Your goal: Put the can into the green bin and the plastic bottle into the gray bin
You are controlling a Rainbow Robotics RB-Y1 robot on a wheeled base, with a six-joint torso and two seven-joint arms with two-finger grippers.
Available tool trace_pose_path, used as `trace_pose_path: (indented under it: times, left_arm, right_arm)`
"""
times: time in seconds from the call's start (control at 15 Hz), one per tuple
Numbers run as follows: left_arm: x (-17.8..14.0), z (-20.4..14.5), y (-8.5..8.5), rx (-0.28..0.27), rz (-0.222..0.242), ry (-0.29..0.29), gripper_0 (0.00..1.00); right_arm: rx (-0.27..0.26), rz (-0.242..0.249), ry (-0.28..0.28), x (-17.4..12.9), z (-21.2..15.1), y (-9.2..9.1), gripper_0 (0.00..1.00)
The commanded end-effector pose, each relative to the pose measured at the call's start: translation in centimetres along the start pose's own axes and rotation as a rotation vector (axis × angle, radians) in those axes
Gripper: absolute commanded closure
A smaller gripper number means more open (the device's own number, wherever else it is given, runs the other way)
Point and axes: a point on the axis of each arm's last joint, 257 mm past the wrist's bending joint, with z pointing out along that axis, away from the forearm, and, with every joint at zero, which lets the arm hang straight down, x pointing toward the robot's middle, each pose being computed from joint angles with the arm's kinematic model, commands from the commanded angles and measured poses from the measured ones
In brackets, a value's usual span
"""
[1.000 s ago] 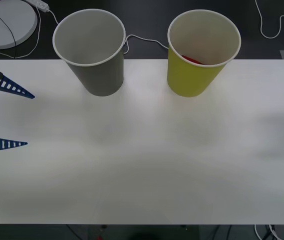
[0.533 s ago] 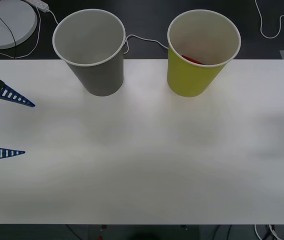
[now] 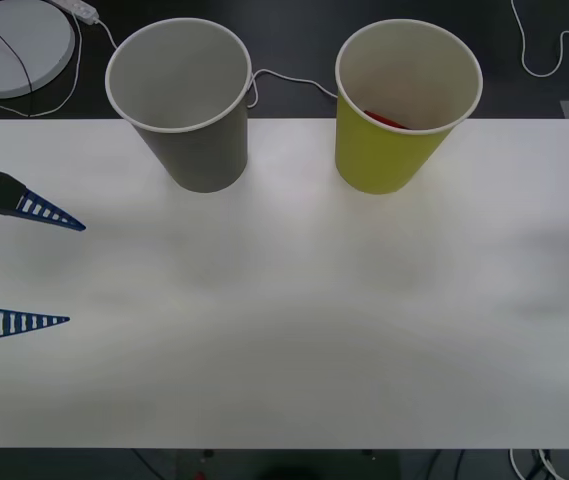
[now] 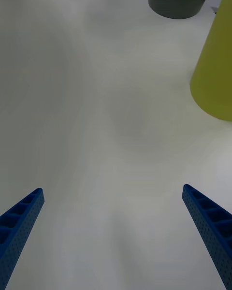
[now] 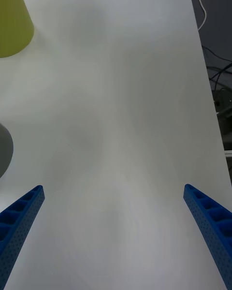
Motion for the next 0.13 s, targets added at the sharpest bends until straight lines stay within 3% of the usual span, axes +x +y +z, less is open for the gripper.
trace_pose_path:
  times: [0.07, 0.13]
  left_arm:
    - [0.00, 0.00, 0.01, 0.000, 0.000, 0.000, 0.00]
    - [0.00, 0.00, 0.01, 0.000, 0.000, 0.000, 0.00]
  right_arm:
    - [0.000, 0.000, 0.000, 0.00, 0.00, 0.00, 0.00]
    - [0.000, 0.000, 0.000, 0.00, 0.00, 0.00, 0.00]
